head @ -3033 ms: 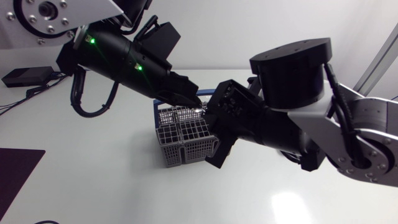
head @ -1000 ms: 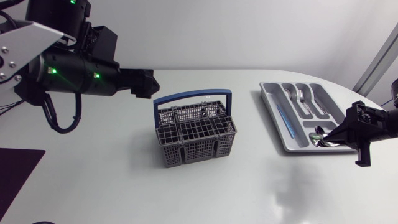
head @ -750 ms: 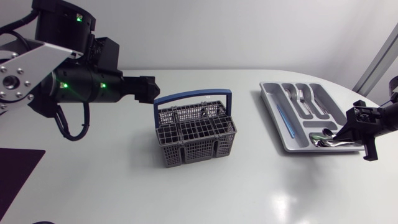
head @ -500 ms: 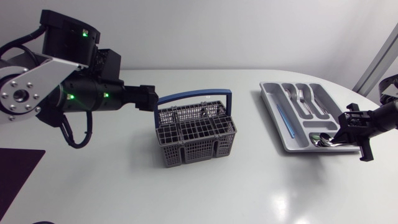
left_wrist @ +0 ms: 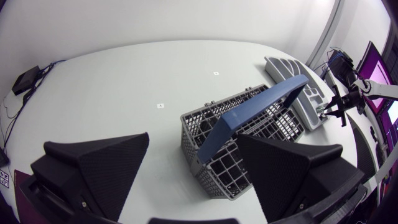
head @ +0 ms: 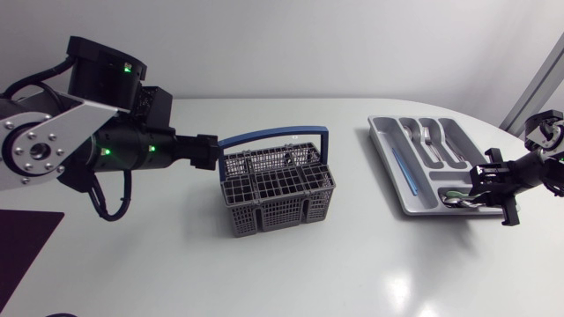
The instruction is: Unload the cutlery basket into the drawer organizer.
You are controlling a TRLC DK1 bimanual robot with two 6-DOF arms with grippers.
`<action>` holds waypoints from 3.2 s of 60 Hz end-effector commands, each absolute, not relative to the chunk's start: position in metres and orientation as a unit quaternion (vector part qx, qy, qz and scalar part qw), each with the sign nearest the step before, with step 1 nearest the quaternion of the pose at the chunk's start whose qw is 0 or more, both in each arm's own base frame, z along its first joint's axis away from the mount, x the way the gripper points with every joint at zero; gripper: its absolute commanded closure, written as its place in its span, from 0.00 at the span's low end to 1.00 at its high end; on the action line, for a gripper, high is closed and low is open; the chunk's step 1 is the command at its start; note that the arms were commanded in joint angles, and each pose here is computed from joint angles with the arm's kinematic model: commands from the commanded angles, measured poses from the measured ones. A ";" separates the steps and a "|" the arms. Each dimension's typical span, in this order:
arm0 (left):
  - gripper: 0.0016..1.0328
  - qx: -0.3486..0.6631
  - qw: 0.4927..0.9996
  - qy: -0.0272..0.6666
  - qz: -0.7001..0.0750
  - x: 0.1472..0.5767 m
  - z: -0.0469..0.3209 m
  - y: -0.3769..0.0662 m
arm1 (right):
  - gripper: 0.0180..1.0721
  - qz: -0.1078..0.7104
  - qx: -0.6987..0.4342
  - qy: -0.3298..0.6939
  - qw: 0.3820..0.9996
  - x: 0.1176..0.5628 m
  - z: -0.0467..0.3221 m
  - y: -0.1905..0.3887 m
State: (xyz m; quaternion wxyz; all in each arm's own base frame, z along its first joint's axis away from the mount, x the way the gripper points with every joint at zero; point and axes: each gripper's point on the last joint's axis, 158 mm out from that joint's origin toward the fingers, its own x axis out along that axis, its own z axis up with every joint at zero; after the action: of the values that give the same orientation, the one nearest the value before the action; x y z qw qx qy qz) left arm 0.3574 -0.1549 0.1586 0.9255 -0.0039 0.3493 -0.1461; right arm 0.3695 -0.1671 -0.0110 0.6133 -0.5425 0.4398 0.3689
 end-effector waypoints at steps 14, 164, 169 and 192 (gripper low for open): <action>0.04 -0.014 0.917 0.381 -0.120 0.352 0.126 -0.141 | 0.47 0.358 -0.522 0.390 0.669 0.373 0.048 -0.114; 0.04 0.012 0.884 0.450 -0.125 0.401 0.025 -0.104 | 0.24 0.376 -0.300 0.381 0.790 0.358 0.052 0.212; 0.04 0.011 0.884 0.450 -0.126 0.401 0.025 -0.105 | 0.24 0.377 -0.300 0.381 0.789 0.357 0.052 0.212; 0.04 0.004 0.887 0.449 -0.103 0.405 0.026 -0.081 | 0.10 0.367 -0.298 0.387 0.791 0.352 0.046 0.196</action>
State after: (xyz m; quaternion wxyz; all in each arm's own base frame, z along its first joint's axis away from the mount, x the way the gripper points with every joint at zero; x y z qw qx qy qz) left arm 0.4078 -0.0851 0.0230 0.8861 0.0013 0.4528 -0.0986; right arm 0.3571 0.2011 0.0485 0.7892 -0.3062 0.3828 0.3700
